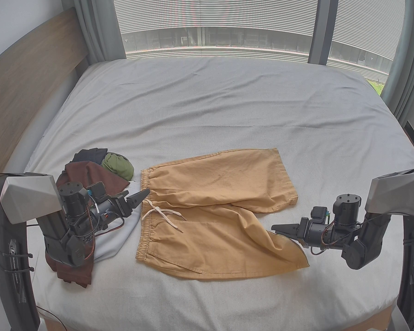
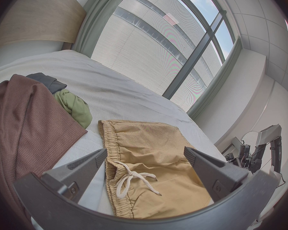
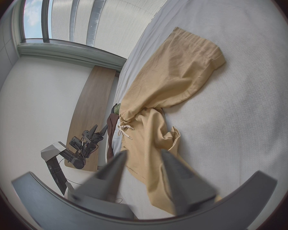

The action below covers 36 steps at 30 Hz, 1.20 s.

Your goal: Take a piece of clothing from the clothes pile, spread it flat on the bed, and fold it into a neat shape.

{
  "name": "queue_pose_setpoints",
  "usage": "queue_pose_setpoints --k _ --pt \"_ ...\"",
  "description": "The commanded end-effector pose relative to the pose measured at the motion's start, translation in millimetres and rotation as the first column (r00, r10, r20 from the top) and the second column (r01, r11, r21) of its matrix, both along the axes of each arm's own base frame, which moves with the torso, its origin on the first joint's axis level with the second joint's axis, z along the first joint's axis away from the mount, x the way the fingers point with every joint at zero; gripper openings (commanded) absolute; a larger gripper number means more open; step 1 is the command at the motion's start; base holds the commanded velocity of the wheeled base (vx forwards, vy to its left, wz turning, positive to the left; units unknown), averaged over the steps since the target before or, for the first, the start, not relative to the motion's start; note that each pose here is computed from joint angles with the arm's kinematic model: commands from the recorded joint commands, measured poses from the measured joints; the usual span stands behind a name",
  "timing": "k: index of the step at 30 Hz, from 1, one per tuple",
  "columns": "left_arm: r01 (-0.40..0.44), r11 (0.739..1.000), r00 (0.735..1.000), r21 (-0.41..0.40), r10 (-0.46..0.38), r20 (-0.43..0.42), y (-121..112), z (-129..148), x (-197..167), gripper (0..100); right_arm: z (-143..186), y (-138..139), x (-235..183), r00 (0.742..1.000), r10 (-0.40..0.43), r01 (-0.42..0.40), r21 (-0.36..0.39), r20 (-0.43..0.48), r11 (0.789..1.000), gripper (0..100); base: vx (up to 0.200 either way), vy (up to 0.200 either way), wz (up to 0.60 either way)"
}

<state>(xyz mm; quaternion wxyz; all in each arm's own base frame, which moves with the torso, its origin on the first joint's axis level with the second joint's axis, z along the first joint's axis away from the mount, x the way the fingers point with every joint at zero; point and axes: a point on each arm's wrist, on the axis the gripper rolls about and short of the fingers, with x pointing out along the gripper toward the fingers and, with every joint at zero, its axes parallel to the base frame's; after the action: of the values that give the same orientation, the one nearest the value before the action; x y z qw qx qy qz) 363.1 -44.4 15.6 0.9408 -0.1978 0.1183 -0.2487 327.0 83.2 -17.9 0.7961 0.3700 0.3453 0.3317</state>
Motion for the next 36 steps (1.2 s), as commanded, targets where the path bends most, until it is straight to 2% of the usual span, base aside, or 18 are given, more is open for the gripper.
queue_pose_setpoints --k 1,13,17,18,20,25,27,31,36 --pt "0.001 1.0 1.0 0.0 -0.001 0.0 -0.5 -0.2 -0.1 100 -1.4 -6.4 -3.6 1.0 -0.016 0.016 -0.005 -0.016 1.0 0 0.0 0.0 0.0" --pt "0.0 1.0 1.0 0.0 0.0 0.0 0.0 -0.2 -0.1 100 -2.4 -13.7 -3.7 0.999 -0.04 0.04 -0.012 -0.018 0.999 0 0.0 0.0 0.0" --pt "0.003 1.0 1.0 0.0 -0.003 -0.002 -1.1 -0.7 -0.2 100 -0.6 -25.0 4.1 0.997 -0.077 0.077 -0.008 0.001 0.997 0 0.0 0.0 0.0" --pt "0.003 1.0 1.0 0.0 -0.003 -0.002 -1.1 -0.7 -0.2 100 0.2 -28.7 7.2 0.996 -0.089 0.089 -0.006 0.01 0.996 100 0.0 0.0 0.0" --pt "0.003 1.0 1.0 0.0 -0.003 -0.003 -1.1 -1.3 -0.2 100 1.4 -33.6 10.6 0.994 -0.104 0.104 -0.004 0.019 0.995 100 0.0 0.0 0.0" --pt "0.003 1.0 1.0 0.001 -0.003 -0.009 -1.1 -3.8 0.2 100 -1.1 -61.0 22.4 0.982 -0.184 0.184 -0.018 -0.027 0.983 100 0.0 0.0 0.0" --pt "0.003 1.0 1.0 0.001 -0.003 -0.011 -1.1 -4.4 0.3 100 -4.9 -66.4 23.1 0.98 -0.193 0.191 -0.037 -0.051 0.981 100 0.0 0.0 0.0" --pt "0.003 1.0 1.0 0.001 -0.003 -0.011 -1.2 -5.1 0.9 100 -13.1 -68.0 22.0 0.981 -0.175 0.167 -0.088 -0.088 0.982 100 0.0 0.0 0.0" --pt "0.003 1.0 1.0 0.001 -0.003 -0.009 -1.2 -4.8 1.2 100 -5.7 -62.7 17.5 0.981 -0.155 0.144 -0.098 -0.117 0.985 100 0.0 0.0 0.0"
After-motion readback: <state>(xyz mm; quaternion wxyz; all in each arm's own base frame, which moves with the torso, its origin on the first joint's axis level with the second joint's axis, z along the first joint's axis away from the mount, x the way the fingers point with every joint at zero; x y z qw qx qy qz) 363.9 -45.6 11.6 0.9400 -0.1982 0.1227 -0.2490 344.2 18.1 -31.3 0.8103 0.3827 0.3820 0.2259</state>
